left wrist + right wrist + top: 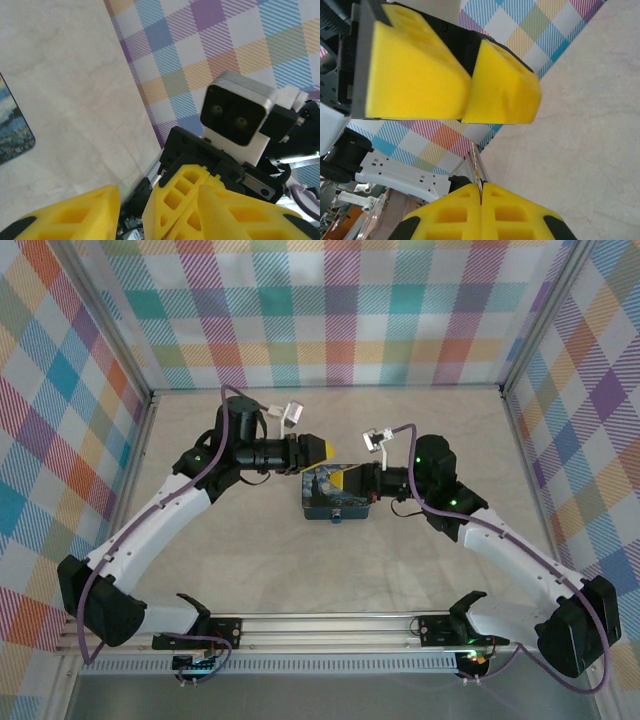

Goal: Unlock a padlock with a key

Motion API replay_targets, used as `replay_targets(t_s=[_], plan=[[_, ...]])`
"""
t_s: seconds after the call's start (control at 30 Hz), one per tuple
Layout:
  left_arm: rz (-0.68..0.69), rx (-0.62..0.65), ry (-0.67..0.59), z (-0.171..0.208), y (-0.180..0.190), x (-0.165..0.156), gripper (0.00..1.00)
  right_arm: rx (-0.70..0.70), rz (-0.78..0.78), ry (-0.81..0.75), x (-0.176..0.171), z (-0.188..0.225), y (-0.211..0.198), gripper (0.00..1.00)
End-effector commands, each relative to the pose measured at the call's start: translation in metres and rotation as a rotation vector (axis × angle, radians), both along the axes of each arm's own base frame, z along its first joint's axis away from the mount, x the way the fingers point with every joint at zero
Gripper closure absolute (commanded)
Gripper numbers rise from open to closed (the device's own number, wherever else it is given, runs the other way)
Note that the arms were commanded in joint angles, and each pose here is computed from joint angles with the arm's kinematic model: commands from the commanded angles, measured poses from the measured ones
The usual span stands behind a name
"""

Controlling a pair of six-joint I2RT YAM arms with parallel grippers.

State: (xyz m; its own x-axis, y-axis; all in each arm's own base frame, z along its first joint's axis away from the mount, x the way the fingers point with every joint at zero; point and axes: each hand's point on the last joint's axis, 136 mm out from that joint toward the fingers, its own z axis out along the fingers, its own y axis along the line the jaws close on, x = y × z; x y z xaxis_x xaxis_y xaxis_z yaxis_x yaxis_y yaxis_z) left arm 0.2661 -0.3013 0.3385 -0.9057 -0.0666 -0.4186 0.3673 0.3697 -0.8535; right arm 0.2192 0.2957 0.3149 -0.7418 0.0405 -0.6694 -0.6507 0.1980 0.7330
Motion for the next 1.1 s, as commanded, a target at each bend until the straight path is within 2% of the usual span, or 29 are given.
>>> replay_targets(t_s=[0.0,0.2,0.4,0.53,0.57,0.6,0.63,0.7,0.73,0.87,1.0,1.07], plan=[[-0.088,-0.022,-0.011,0.008,-0.007,-0.017,0.62,0.001,0.028,-0.046,-0.006,0.012,-0.003,1.00],[-0.098,0.006,-0.007,0.000,-0.008,-0.022,0.82,-0.001,0.007,-0.044,-0.001,0.012,-0.004,1.00],[-0.093,0.030,-0.016,-0.004,-0.005,-0.023,0.96,0.008,-0.021,-0.048,0.002,0.015,-0.008,1.00],[-0.088,0.036,-0.016,-0.005,-0.004,-0.022,0.97,0.007,-0.033,-0.046,0.003,0.015,-0.010,1.00],[-0.089,0.035,-0.017,-0.005,-0.004,-0.022,0.93,0.008,-0.034,-0.046,0.003,0.015,-0.010,1.00],[-0.087,0.037,-0.015,-0.006,-0.004,-0.022,0.81,0.007,-0.031,-0.044,0.003,0.014,-0.010,1.00],[-0.081,0.042,-0.016,-0.006,-0.004,-0.022,0.73,0.006,-0.031,-0.041,0.003,0.014,-0.010,1.00],[-0.084,0.040,-0.017,-0.006,-0.004,-0.022,0.65,0.008,-0.029,-0.041,0.003,0.014,-0.010,1.00],[-0.089,0.039,-0.015,-0.006,-0.004,-0.023,0.65,0.008,-0.028,-0.040,0.003,0.014,-0.010,1.00],[-0.092,0.039,-0.011,-0.008,-0.004,-0.024,0.70,0.008,-0.029,-0.043,0.002,0.014,-0.011,1.00],[-0.090,0.039,-0.017,-0.007,-0.003,-0.024,0.82,0.004,-0.024,-0.044,0.000,0.014,-0.012,1.00],[-0.092,0.037,-0.015,-0.007,-0.004,-0.024,0.91,0.007,-0.021,-0.044,0.000,0.015,-0.012,1.00]])
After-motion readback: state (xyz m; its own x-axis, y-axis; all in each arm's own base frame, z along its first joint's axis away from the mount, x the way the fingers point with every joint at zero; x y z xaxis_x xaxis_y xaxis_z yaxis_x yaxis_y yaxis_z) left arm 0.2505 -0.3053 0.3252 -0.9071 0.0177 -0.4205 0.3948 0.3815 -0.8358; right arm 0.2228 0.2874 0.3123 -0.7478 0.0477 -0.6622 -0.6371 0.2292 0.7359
